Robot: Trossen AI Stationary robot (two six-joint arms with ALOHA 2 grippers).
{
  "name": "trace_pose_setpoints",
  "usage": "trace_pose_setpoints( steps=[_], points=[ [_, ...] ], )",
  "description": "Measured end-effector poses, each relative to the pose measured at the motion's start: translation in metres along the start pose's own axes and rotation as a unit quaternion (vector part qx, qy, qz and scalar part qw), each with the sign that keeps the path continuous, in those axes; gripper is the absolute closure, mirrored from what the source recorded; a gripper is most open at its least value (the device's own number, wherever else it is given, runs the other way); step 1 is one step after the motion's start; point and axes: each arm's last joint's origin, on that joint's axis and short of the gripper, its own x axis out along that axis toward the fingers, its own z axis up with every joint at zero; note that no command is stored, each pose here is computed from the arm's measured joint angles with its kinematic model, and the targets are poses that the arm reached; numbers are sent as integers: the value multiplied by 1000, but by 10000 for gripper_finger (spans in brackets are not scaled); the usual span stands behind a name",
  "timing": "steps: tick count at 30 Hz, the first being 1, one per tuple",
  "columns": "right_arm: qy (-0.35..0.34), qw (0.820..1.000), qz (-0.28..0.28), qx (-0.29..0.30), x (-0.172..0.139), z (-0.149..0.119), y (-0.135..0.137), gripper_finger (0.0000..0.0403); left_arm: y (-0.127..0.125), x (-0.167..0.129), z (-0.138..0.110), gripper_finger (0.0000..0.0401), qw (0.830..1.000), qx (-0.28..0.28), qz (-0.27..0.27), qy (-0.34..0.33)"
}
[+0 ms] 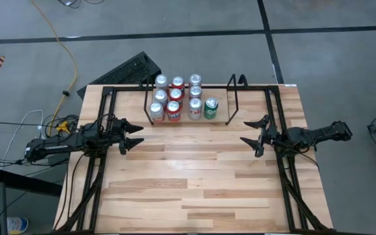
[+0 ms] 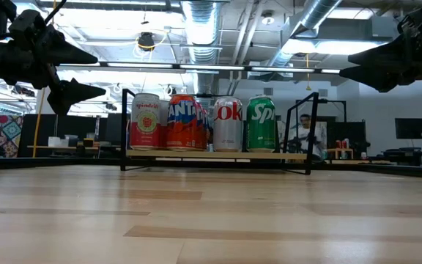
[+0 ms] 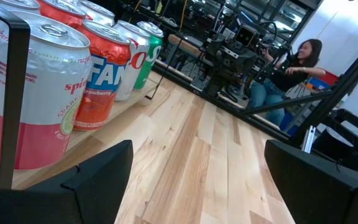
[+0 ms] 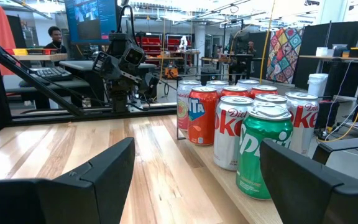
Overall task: Place canned beverage on shelf
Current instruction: Return to Home Position
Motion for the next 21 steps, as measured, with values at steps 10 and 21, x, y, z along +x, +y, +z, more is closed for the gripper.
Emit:
trace_pose_setpoints(
  steps=[10,21],
  points=[
    [0,1000,0,0,0,0,0,74,0,0,0,51,1000,0,0,0],
    [0,1000,0,0,0,0,0,74,0,0,0,51,1000,0,0,0]
  ],
)
